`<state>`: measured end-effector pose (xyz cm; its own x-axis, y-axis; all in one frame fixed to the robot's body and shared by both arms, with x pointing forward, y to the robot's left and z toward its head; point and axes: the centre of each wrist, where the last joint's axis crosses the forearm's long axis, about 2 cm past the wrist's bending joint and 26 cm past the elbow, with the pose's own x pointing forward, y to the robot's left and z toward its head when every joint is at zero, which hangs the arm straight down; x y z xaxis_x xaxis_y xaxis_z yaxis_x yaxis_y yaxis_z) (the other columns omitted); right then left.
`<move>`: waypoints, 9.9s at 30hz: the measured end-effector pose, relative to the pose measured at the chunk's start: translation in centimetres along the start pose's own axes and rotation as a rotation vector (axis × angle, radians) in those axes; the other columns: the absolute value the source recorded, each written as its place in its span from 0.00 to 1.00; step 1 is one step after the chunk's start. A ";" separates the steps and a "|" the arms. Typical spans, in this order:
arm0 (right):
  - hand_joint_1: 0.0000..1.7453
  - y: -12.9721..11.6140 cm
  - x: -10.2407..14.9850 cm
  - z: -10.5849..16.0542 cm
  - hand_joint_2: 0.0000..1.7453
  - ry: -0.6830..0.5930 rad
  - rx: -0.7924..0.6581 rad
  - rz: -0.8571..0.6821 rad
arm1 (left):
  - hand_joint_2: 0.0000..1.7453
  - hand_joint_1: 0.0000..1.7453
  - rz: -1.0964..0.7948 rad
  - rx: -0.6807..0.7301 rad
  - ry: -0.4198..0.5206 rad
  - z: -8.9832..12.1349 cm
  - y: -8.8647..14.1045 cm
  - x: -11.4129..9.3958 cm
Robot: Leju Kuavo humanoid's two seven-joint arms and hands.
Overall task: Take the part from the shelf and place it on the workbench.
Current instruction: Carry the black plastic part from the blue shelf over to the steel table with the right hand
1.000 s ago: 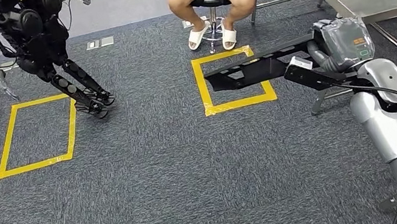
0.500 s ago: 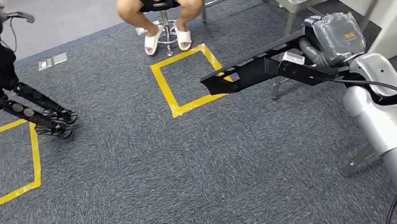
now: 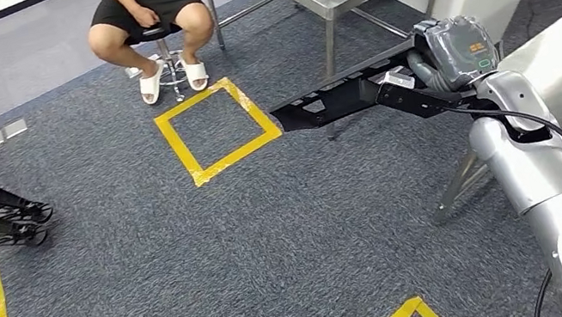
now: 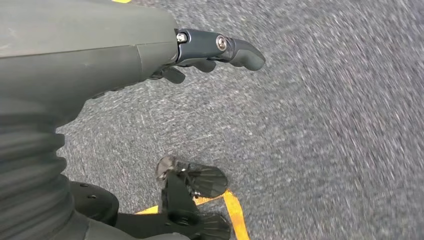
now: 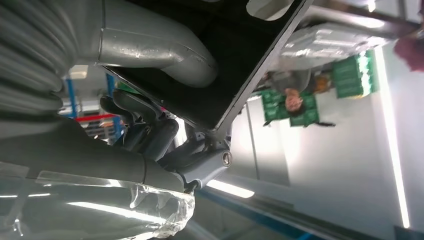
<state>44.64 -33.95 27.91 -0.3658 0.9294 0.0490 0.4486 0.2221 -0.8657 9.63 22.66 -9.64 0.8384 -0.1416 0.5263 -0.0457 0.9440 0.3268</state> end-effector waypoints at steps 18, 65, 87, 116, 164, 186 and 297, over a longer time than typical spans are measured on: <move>1.00 0.5 0.3 -0.8 1.00 -0.004 0.008 0.002 | 1.00 0.00 0.029 -0.004 0.032 -0.1 0.1 0.1; 1.00 0.5 -0.4 0.1 1.00 0.013 0.008 0.049 | 1.00 0.00 0.044 -0.033 0.041 -0.7 2.2 -1.2; 1.00 0.4 -0.6 0.1 1.00 0.014 0.009 0.067 | 1.00 0.00 0.045 -0.037 0.040 -0.7 2.1 -1.2; 1.00 -1.9 -1.3 -1.7 1.00 0.038 -0.017 0.062 | 1.00 0.00 0.056 -0.047 0.035 -0.3 1.4 -1.3; 1.00 -14.9 2.0 -14.9 1.00 -0.037 -0.032 0.255 | 1.00 0.00 0.068 0.035 -0.083 -0.1 1.3 -1.4; 1.00 -12.2 4.6 -16.5 1.00 -0.122 0.037 0.217 | 1.00 0.00 0.080 0.110 -0.129 0.1 1.0 -1.4; 1.00 -11.8 7.3 -17.6 1.00 -0.213 0.084 0.307 | 1.00 0.00 0.104 0.094 -0.091 0.5 0.6 -2.0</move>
<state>51.00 -24.60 47.22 -0.3899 0.8651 -0.3156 0.4983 -0.0900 -0.8623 7.68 23.37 -10.09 0.7738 -0.0754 0.6289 -0.1838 0.9234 0.3369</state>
